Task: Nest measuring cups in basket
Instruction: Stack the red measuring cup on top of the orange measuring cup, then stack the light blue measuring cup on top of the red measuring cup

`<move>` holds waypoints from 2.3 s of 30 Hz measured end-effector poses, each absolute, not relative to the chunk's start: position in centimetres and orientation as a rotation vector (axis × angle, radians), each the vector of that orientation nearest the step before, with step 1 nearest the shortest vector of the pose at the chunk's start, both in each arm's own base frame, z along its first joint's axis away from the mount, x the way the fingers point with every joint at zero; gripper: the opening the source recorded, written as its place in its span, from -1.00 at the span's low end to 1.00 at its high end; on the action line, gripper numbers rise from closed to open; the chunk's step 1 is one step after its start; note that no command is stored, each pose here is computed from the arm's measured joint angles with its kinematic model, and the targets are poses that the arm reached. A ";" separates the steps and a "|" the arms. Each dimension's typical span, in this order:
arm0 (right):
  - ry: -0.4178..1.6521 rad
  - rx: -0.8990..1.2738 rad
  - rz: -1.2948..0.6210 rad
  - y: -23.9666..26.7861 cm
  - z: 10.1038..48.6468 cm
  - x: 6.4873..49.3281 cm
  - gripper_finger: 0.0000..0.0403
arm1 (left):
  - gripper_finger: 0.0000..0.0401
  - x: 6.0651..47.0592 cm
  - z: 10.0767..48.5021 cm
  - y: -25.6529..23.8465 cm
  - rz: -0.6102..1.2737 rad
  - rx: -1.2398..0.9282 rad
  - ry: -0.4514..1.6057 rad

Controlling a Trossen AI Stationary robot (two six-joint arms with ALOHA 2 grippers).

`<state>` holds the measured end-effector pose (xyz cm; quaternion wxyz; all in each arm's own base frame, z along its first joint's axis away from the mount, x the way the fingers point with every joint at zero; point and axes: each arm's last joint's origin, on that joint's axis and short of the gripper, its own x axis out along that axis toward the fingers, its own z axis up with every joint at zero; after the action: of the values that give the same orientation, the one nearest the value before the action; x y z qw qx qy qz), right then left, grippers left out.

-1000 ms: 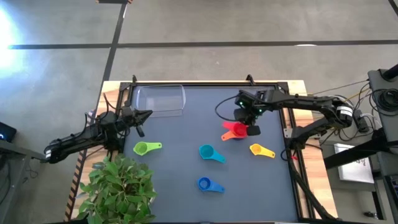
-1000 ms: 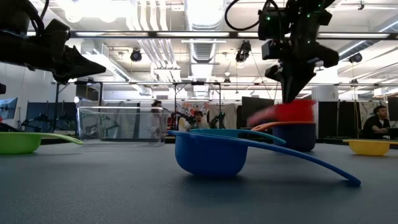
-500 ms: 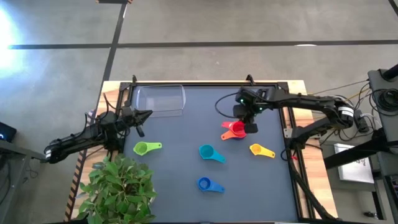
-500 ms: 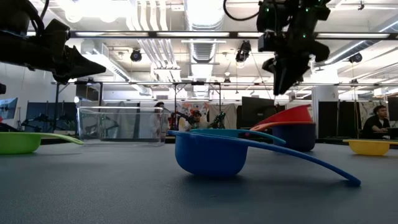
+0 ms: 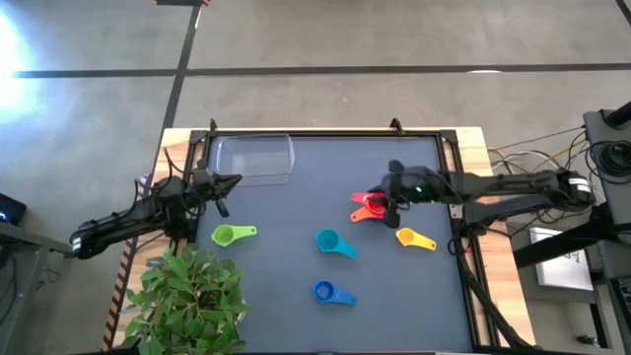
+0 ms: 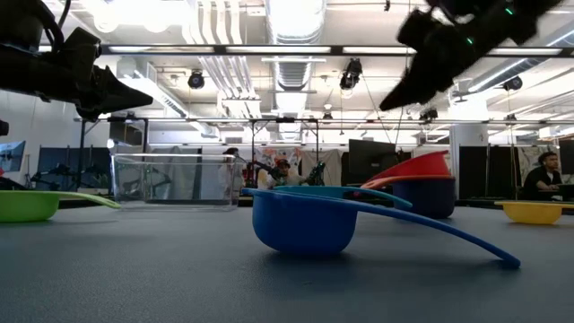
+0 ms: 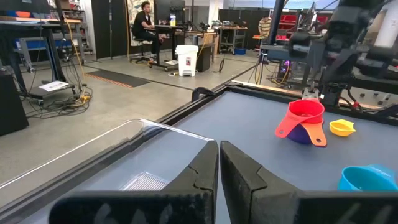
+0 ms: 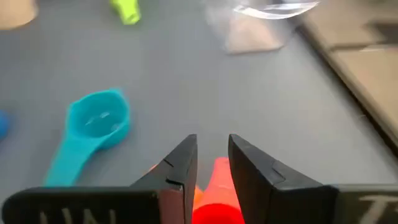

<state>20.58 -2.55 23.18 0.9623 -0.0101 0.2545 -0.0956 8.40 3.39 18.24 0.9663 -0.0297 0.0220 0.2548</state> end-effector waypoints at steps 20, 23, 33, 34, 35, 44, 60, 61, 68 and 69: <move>0.356 0.017 -0.263 -1.6 13.7 14.8 -0.79 | -1.00 8.4 18.2 3.4 0.515 -0.060 0.045; 0.371 0.014 -0.280 -1.6 13.2 14.5 -0.79 | -1.00 8.4 18.2 3.4 0.516 -0.060 0.045; 0.175 -0.039 -0.160 -0.6 17.8 15.9 -0.79 | -1.00 8.4 18.2 3.4 0.516 -0.060 0.045; 0.149 -0.054 -0.130 -0.3 18.6 16.0 -0.79 | -1.00 8.4 18.2 3.4 0.516 -0.060 0.045; 0.128 -0.064 -0.105 0.0 19.1 16.1 -0.79 | -1.00 8.4 18.2 3.4 0.516 -0.060 0.045; 0.097 -0.078 0.029 2.2 20.0 16.2 -0.79 | -1.00 8.4 18.2 3.4 0.516 -0.060 0.045; 0.039 -0.093 0.164 5.3 20.4 15.4 -0.79 | -1.00 8.4 18.3 3.4 0.507 0.445 0.172; 0.039 -0.106 0.147 5.3 20.4 15.4 -0.79 | -1.00 8.4 18.4 3.5 0.531 0.481 0.178; 0.047 -0.133 0.099 5.4 20.4 15.3 -0.79 | -1.00 8.3 18.6 3.6 0.573 0.522 0.178; 0.047 -0.133 0.098 5.4 20.4 15.3 -0.79 | -1.00 8.3 18.6 3.6 0.574 0.509 0.173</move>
<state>15.33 5.43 20.38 0.9963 -0.0664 0.0237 0.0491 8.34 3.60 18.63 0.9237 0.2480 0.0845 0.2795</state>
